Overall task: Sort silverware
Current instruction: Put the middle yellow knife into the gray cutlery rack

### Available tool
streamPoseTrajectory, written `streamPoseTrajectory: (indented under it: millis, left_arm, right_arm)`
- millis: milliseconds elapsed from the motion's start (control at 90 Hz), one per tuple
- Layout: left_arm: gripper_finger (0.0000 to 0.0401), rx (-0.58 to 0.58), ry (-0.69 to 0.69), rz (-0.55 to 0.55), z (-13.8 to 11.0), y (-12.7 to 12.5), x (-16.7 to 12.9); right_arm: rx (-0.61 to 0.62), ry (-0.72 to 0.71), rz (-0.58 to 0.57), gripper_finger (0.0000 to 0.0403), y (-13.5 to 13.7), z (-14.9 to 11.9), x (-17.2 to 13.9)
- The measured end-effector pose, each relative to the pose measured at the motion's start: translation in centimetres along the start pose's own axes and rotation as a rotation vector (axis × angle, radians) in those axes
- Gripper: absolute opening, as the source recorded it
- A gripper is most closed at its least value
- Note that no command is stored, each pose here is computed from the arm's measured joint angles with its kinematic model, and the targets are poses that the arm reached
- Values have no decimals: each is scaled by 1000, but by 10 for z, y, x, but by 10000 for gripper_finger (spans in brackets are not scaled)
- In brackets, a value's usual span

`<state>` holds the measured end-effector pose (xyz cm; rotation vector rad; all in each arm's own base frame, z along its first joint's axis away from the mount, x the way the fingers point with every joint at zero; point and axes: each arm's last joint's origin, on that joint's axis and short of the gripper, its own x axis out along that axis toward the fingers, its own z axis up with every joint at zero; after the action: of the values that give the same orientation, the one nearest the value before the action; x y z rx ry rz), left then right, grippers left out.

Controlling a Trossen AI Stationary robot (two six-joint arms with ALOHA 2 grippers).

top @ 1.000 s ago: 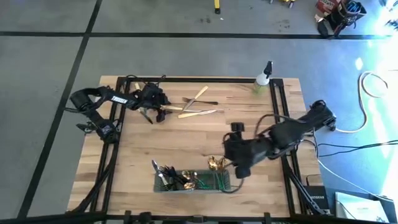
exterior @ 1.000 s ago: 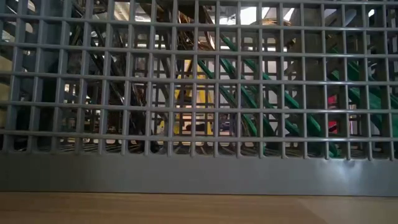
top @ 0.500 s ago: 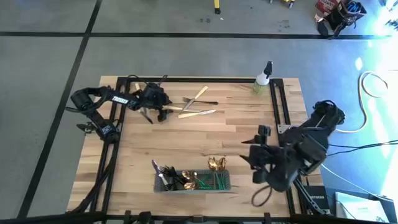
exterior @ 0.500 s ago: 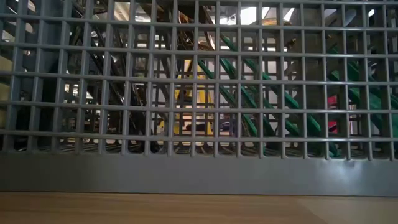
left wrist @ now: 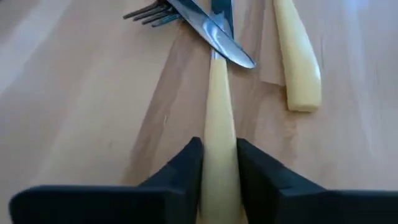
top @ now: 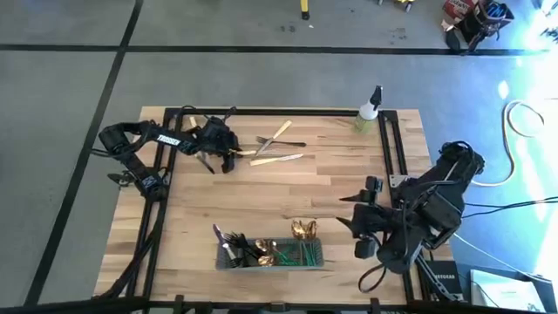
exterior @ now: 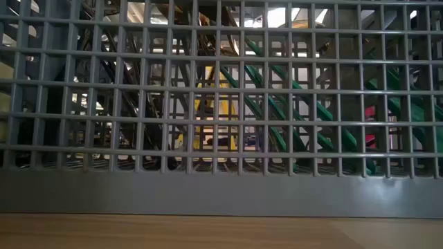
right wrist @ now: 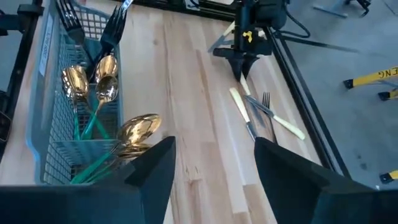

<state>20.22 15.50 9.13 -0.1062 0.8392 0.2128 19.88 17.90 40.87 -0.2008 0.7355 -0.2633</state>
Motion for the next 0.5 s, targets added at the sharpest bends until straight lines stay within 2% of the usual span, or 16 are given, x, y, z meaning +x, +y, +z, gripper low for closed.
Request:
streamPoseTrajectory:
  millis: [200,500]
  left_arm:
    - [65,-101,-22,-27,7,-9,-6]
    - [71,-103,15,-118,14,-39,-10]
  right_arm:
    - [13,-12,10,202,1,2,0]
    - [13,-16,8,202,1,2,0]
